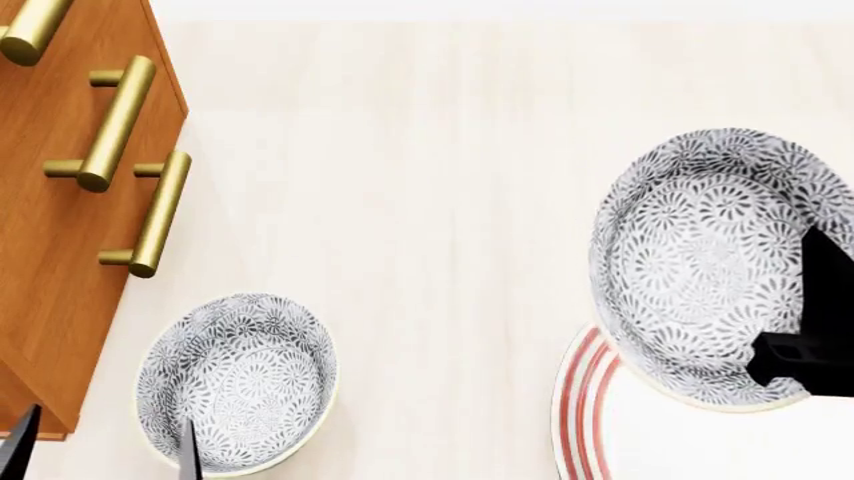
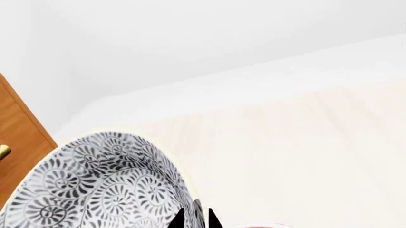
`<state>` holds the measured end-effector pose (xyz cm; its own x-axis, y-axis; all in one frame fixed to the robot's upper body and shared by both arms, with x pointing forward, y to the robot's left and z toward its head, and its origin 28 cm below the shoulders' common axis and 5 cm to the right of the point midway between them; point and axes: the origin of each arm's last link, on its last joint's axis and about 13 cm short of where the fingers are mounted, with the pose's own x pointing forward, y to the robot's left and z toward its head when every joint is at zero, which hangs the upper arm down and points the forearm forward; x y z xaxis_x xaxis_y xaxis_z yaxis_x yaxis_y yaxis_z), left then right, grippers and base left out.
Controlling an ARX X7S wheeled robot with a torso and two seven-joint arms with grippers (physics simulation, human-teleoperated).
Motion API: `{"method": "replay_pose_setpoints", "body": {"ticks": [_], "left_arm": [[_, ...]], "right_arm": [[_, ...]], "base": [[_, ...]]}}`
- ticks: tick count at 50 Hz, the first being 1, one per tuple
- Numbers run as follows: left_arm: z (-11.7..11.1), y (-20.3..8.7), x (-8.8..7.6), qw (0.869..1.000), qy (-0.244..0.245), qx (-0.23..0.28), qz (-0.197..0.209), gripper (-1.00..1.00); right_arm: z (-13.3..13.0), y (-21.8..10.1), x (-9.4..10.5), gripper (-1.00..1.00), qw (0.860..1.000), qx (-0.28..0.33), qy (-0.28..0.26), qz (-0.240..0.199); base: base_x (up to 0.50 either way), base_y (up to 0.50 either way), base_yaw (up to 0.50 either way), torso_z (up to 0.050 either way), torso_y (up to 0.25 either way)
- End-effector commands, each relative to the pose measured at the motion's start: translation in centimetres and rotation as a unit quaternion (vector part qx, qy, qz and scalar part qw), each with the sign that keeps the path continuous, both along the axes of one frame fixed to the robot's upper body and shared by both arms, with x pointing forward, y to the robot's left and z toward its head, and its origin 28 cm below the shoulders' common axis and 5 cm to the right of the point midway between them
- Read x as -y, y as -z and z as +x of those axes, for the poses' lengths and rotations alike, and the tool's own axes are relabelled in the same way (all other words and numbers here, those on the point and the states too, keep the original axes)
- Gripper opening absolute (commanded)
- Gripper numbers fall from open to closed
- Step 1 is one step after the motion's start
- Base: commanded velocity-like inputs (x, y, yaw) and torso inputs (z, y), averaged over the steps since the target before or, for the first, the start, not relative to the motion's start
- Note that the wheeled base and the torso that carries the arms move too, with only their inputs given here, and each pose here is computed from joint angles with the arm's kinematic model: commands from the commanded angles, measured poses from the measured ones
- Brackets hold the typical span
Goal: Pick up the bowl and put it in the front on the plate.
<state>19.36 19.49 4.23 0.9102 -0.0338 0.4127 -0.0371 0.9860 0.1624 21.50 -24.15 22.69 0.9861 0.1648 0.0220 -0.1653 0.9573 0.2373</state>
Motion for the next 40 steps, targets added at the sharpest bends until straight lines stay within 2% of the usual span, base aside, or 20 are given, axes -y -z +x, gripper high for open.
{"method": "replay_pose_setpoints", "body": {"ticks": [1,11,31,40], "left_arm": [[0.1,0.0,0.1,1.0,0.002,-0.001,0.008,1.0],[0.0,0.2,0.1,1.0,0.003,-0.005,0.013,1.0],[0.1,0.4,0.1,1.0,0.004,-0.012,0.017,1.0],[0.1,0.4,0.1,1.0,0.005,-0.013,0.017,1.0]], "right_arm": [[-1.0,0.1,0.5,-1.0,1.0,0.012,-0.008,-0.007],[-1.5,0.2,1.1,-1.0,1.0,0.004,0.0,-0.013],[-0.8,2.1,1.9,-1.0,0.997,-0.047,0.061,-0.013],[-0.6,2.8,1.8,-1.0,0.996,-0.063,0.064,-0.01]], "base": [[0.0,0.0,0.0,0.0,0.0],[0.0,0.0,0.0,0.0,0.002],[0.0,0.0,0.0,0.0,0.0],[0.0,0.0,0.0,0.0,0.0]]}}
